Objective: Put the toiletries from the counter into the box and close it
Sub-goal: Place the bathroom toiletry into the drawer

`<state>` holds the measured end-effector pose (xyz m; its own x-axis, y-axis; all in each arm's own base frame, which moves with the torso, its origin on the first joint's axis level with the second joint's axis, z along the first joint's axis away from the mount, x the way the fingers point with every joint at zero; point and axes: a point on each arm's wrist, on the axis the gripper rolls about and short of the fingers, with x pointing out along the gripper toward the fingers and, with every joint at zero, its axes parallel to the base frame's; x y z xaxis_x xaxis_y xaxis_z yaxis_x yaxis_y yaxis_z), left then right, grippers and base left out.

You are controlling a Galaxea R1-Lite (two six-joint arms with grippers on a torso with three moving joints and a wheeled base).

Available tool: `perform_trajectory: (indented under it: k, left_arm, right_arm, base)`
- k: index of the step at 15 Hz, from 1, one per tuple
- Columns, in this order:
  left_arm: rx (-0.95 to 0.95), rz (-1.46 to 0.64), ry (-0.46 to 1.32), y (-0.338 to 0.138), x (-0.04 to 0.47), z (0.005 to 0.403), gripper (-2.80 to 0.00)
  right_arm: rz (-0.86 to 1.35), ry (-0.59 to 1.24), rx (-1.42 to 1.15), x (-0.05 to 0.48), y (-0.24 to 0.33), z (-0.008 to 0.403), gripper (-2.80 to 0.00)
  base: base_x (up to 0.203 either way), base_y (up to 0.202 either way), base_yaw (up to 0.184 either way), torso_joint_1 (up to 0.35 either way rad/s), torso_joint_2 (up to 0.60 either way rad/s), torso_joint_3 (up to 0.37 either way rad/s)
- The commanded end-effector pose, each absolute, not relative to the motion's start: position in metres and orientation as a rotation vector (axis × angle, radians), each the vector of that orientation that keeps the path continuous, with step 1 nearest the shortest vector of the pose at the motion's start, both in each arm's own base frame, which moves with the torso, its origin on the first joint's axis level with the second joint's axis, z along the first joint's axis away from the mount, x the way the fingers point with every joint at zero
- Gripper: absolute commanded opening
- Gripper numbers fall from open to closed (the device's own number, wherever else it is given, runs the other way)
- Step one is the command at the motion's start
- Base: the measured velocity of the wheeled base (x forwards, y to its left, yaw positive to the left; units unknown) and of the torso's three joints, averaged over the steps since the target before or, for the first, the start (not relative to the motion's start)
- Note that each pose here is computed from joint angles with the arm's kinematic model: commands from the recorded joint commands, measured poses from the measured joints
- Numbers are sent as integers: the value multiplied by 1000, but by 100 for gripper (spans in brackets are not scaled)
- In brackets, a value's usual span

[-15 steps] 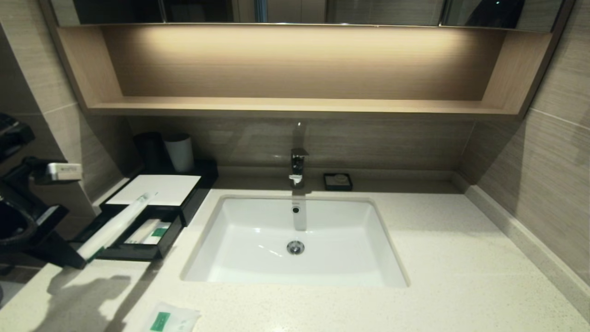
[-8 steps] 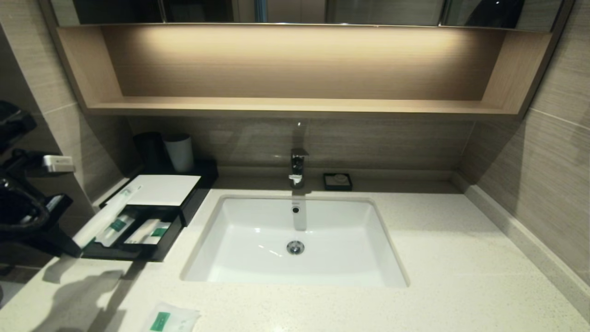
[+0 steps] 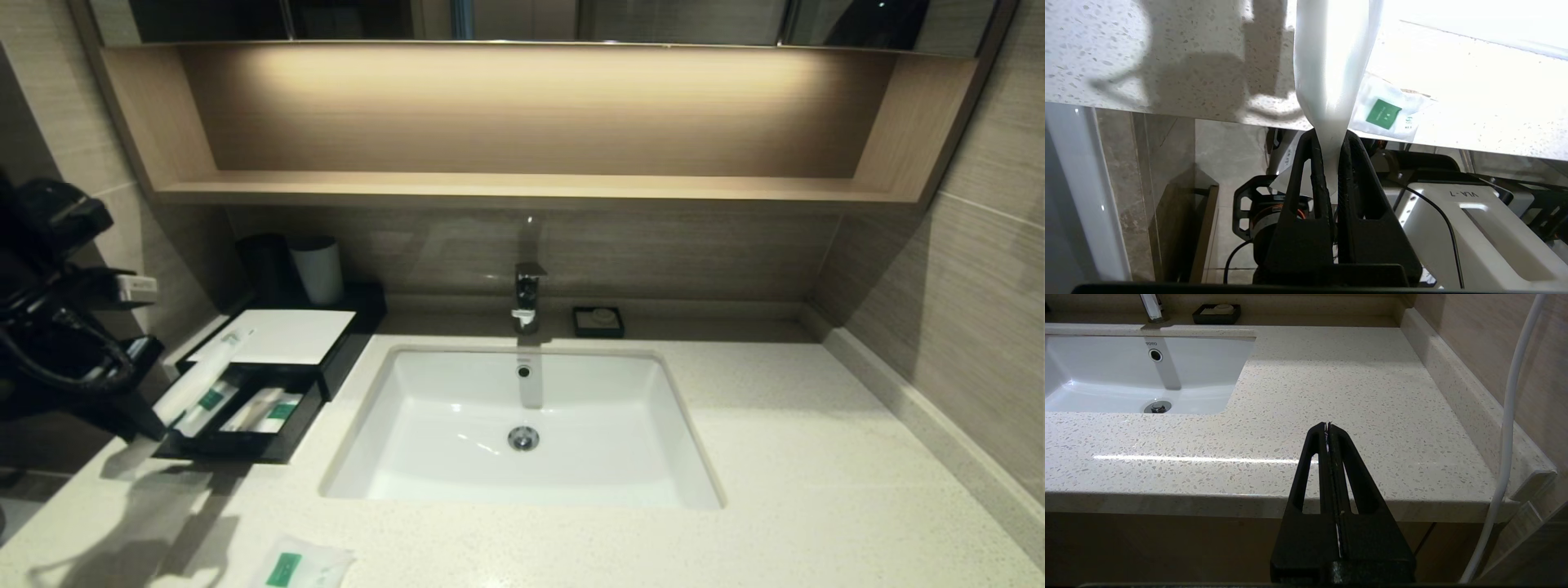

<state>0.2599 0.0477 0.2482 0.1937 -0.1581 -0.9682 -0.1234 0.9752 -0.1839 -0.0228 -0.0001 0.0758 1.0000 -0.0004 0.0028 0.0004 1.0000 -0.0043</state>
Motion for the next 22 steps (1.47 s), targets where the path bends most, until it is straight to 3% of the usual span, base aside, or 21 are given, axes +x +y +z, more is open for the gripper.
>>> perform_trajectory:
  k: [1,7,22]
  left_arm:
    - [-212,15,1397,51,268,245,-280]
    - [-142,110,1432,60,283,238,-280]
    - [-56,69,1566,98,282,237,-280]
  right_arm:
    - [0,-3,-6,-23,0,75,-280]
    - [0,-4,-6,-23,0,76,-280]
    - [0,-3,-5,-23,0,75,-280]
  base:
    - [0,0,0,0,0,0]
    - [0,0,0,0,0,0]
    - [0,0,0,0,0,0]
